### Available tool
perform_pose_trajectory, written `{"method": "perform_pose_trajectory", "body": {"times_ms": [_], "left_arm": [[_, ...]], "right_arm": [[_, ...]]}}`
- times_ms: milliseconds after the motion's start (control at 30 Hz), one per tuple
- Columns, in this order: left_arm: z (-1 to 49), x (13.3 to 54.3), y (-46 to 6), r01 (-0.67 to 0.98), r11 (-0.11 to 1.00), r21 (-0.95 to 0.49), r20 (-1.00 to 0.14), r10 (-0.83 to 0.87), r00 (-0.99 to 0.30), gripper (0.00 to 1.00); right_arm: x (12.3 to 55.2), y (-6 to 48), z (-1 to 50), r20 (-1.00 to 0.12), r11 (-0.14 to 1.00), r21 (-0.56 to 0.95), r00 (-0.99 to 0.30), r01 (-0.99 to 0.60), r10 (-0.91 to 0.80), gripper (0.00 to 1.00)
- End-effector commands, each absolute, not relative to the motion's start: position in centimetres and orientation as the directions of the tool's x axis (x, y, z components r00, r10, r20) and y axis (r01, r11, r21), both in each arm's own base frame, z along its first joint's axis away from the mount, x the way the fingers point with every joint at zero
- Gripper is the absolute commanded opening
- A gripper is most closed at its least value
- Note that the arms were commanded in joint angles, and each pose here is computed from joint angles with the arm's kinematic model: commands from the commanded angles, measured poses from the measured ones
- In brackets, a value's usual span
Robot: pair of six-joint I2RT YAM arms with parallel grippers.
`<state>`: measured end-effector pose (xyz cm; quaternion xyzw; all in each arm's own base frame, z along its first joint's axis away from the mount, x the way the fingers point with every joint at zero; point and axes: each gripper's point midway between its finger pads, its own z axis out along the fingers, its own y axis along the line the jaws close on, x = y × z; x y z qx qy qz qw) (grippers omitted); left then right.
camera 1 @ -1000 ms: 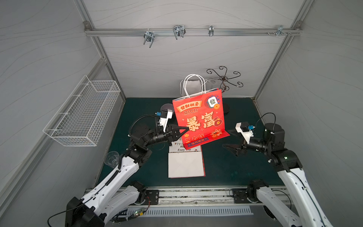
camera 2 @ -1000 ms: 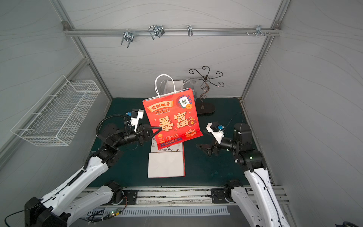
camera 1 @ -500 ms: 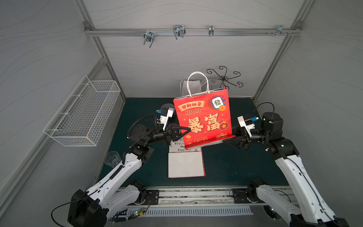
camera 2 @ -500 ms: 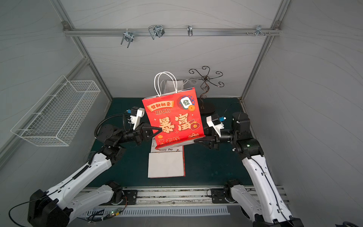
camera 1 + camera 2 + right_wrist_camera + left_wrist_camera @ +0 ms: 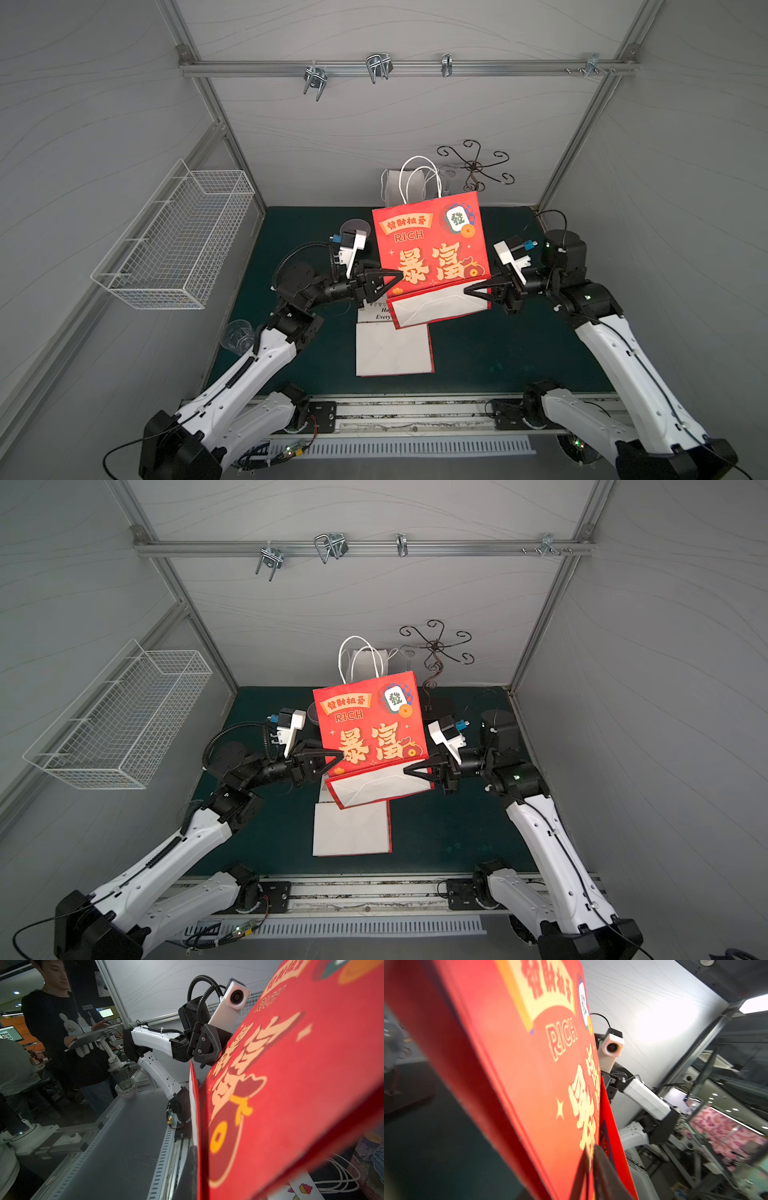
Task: Put away the paper bag
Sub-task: Press the paper bag.
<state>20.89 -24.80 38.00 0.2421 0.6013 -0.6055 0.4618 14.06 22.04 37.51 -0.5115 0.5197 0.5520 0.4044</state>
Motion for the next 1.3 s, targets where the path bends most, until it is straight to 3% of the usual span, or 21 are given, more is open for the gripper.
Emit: {"method": "perform_pose_trajectory", "body": {"times_ms": [0, 33, 133, 267, 367, 433, 500, 567, 767, 933, 1033, 1267], "left_arm": [[41.1, 22.9, -21.7, 0.833, 0.402, -0.379, -0.898, -0.377, -0.226, 0.8], [41.0, 23.3, -20.7, 0.806, 0.47, -0.359, -0.907, -0.38, -0.181, 0.88], [40.4, 24.6, -17.3, 0.674, 0.648, -0.356, -0.912, -0.398, -0.099, 0.93], [38.5, 23.4, -16.0, 0.633, 0.698, -0.334, -0.931, -0.348, -0.107, 0.94], [36.2, 20.8, -18.5, 0.744, 0.561, -0.363, -0.928, -0.291, -0.233, 0.94], [35.0, 18.7, -20.6, 0.812, 0.398, -0.427, -0.902, -0.257, -0.348, 0.95], [34.2, 17.5, -22.1, 0.822, 0.261, -0.506, -0.859, -0.237, -0.454, 0.96], [33.9, 17.4, -22.9, 0.812, 0.195, -0.55, -0.831, -0.231, -0.507, 0.99], [36.5, 16.5, -24.5, 0.877, 0.04, -0.479, -0.86, -0.223, -0.46, 1.0], [38.7, 16.1, -24.9, 0.904, -0.027, -0.426, -0.87, -0.261, -0.418, 0.98], [39.8, 16.2, -24.8, 0.921, -0.035, -0.388, -0.877, -0.295, -0.381, 0.89], [41.3, 16.6, -25.2, 0.946, -0.04, -0.321, -0.889, -0.331, -0.316, 0.43]], "right_arm": [[13.8, 21.9, 38.4, -0.991, -0.088, 0.109, -0.101, -0.99, -0.091, 0.0], [14.1, 21.8, 38.3, -0.99, -0.057, 0.099, -0.092, -0.993, -0.103, 0.0], [15.0, 21.6, 38.2, -0.989, 0.023, 0.053, -0.055, -0.998, -0.134, 0.0], [15.6, 21.4, 39.1, -0.989, 0.08, -0.013, 0.001, -0.997, -0.148, 0.0], [15.6, 21.5, 40.3, -0.988, 0.074, -0.051, 0.039, -0.996, -0.15, 0.0], [15.4, 21.8, 41.1, -0.987, 0.058, -0.07, 0.061, -0.996, -0.152, 0.0], [14.9, 22.1, 41.7, -0.986, 0.034, -0.083, 0.077, -0.996, -0.15, 0.0], [14.2, 22.5, 42.1, -0.985, 0.003, -0.092, 0.091, -0.996, -0.144, 0.0], [12.4, 23.7, 42.2, -0.985, -0.066, -0.092, 0.1, -0.994, -0.141, 0.0], [12.0, 23.9, 41.5, -0.988, -0.085, -0.043, 0.055, -0.995, -0.145, 0.0], [11.8, 23.8, 41.1, -0.989, -0.091, -0.016, 0.029, -0.996, -0.145, 0.0], [12.0, 23.9, 40.2, -0.987, -0.082, 0.022, -0.009, -0.996, -0.16, 0.0]]}}
